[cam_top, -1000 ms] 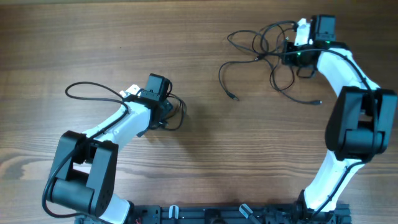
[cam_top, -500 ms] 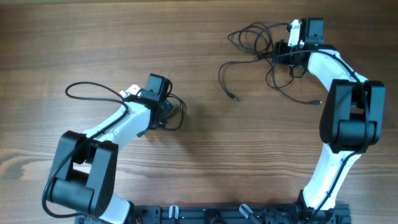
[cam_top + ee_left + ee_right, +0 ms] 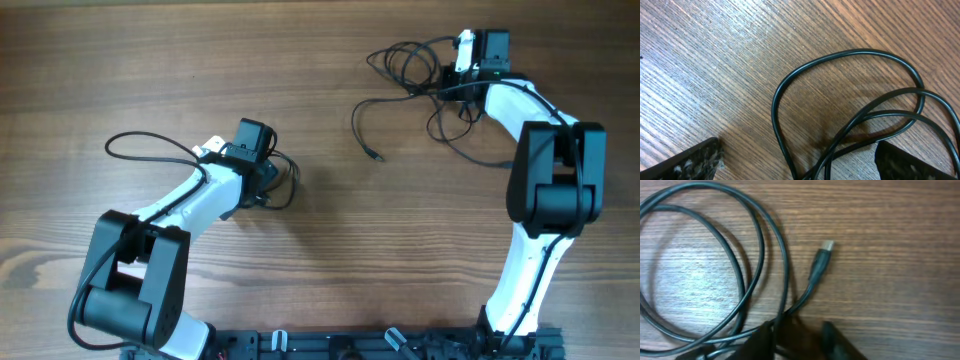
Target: Untangle cables
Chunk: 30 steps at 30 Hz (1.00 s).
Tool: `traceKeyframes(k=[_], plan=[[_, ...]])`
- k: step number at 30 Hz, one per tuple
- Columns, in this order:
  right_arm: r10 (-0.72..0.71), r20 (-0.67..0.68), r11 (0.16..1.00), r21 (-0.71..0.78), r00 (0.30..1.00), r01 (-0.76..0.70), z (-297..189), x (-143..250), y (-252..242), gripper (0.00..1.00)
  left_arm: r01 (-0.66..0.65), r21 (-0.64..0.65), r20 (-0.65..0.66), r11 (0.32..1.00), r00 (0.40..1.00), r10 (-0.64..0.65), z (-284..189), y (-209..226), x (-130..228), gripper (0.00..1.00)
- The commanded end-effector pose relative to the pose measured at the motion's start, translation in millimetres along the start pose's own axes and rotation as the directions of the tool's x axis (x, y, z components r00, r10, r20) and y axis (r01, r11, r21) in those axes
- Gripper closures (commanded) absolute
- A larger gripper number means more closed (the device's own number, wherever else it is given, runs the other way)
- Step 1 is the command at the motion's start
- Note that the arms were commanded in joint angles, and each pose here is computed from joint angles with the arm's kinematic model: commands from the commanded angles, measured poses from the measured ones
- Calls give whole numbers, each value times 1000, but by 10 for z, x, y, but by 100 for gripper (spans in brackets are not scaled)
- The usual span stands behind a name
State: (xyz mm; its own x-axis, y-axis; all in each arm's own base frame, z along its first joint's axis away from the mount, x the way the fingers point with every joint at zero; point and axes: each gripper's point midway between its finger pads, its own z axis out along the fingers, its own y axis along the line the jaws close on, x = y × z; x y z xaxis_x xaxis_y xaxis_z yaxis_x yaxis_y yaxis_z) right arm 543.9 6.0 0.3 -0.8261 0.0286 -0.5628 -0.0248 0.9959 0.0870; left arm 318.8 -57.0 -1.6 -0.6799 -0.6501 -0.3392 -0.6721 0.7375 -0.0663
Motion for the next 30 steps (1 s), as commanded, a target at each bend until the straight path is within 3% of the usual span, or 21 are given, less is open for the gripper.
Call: traceKeyframes(k=[1,3,6,11,15,16,17,18,21,25,30], plan=[[-73,-205,993,75,976,90,354,728,-156,80,-5,-5,-143,1000,990,4,186,85,339,0],[-183,-274,970,104,944,219,318,852,-273,81,-5,-3,-148,1000,989,5,184,83,347,0],[-330,-358,928,44,873,369,261,1029,-298,70,-4,1,-153,1000,988,4,183,75,356,0],[-306,-446,943,-19,841,333,175,1301,-234,74,-4,3,-158,1000,987,4,182,73,365,0],[-304,-488,944,-37,818,328,125,1414,-226,60,-5,6,-162,1000,987,6,180,66,374,0],[-303,-483,946,-45,821,322,122,1406,-206,50,-4,6,-162,1000,987,5,180,65,374,0],[-301,-476,947,-49,827,316,118,1381,-194,12,-5,6,-162,1000,987,6,180,65,374,0],[-294,-468,950,-43,833,311,117,1341,-195,0,-4,6,-162,1000,987,5,180,65,374,0],[-255,-423,961,-9,870,277,89,1102,-186,0,-5,6,-162,1000,987,6,180,65,374,0],[-272,-322,962,-76,907,261,5,678,-6,0,-4,7,-162,1000,987,5,180,64,373,0],[-273,-290,958,-163,917,234,-21,614,173,0,1,22,-153,1000,988,3,184,24,351,0]])
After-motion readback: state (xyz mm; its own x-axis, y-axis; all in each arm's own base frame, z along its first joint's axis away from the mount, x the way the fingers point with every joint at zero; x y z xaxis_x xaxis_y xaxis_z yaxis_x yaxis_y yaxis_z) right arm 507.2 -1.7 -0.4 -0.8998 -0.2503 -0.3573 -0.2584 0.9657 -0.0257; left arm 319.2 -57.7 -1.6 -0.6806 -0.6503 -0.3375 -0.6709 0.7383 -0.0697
